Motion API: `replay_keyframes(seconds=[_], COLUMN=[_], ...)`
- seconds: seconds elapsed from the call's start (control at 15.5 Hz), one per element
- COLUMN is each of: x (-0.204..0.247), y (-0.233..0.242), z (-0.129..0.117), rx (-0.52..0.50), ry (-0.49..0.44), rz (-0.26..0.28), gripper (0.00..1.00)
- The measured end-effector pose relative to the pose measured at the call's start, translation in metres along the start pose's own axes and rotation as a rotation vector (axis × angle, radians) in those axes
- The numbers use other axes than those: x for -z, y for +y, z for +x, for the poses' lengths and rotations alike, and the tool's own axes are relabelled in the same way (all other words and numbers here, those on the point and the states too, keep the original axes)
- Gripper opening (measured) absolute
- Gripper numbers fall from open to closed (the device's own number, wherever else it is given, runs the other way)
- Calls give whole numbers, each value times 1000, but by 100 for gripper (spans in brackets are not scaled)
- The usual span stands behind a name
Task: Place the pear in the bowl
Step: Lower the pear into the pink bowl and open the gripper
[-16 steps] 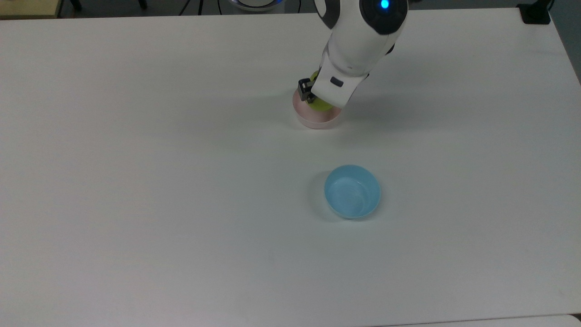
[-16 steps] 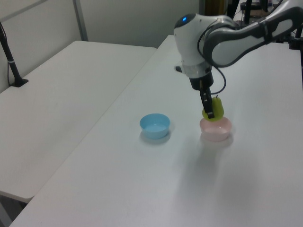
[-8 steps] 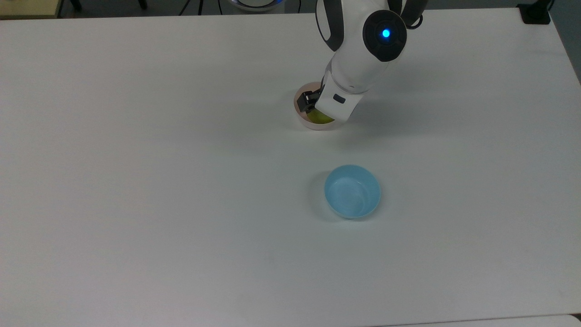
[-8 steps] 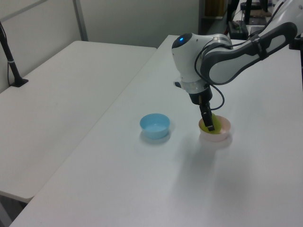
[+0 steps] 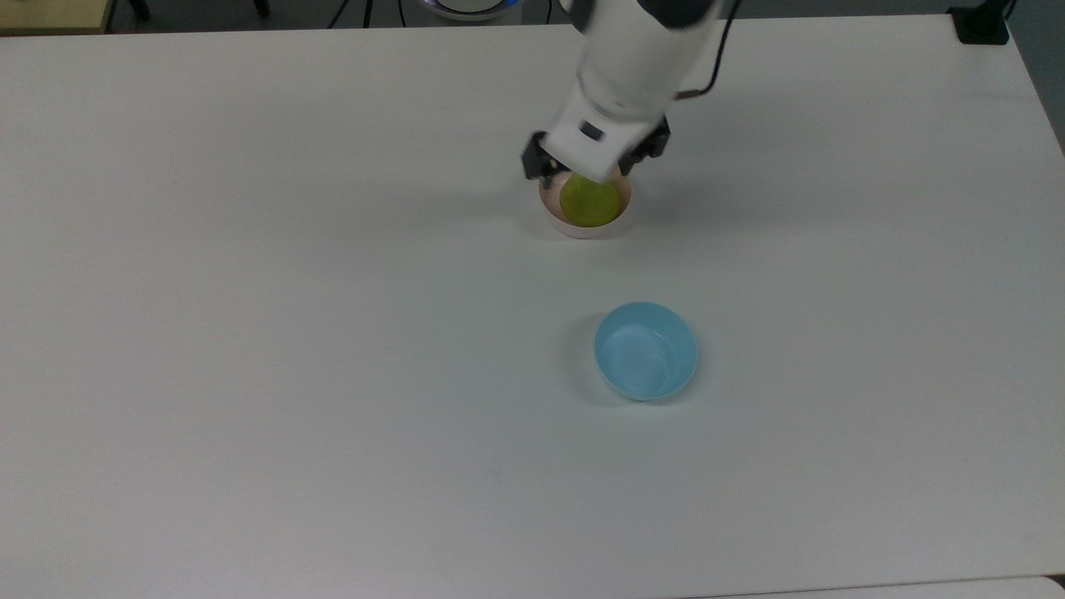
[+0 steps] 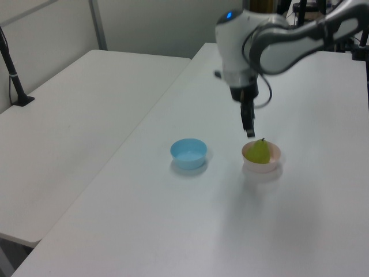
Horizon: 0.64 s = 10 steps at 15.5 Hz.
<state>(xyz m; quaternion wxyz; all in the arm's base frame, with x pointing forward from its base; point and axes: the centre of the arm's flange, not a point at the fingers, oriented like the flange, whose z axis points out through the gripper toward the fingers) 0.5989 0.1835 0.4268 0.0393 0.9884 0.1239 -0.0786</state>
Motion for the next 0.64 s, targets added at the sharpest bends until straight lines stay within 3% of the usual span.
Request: replay_keyframes(seconds=[0.26,0.64], x=[52,75], y=[85,193], z=[-27,-63], rx=[-139,-309], ry=[62,92], rz=[49,45], gripper=[100,100])
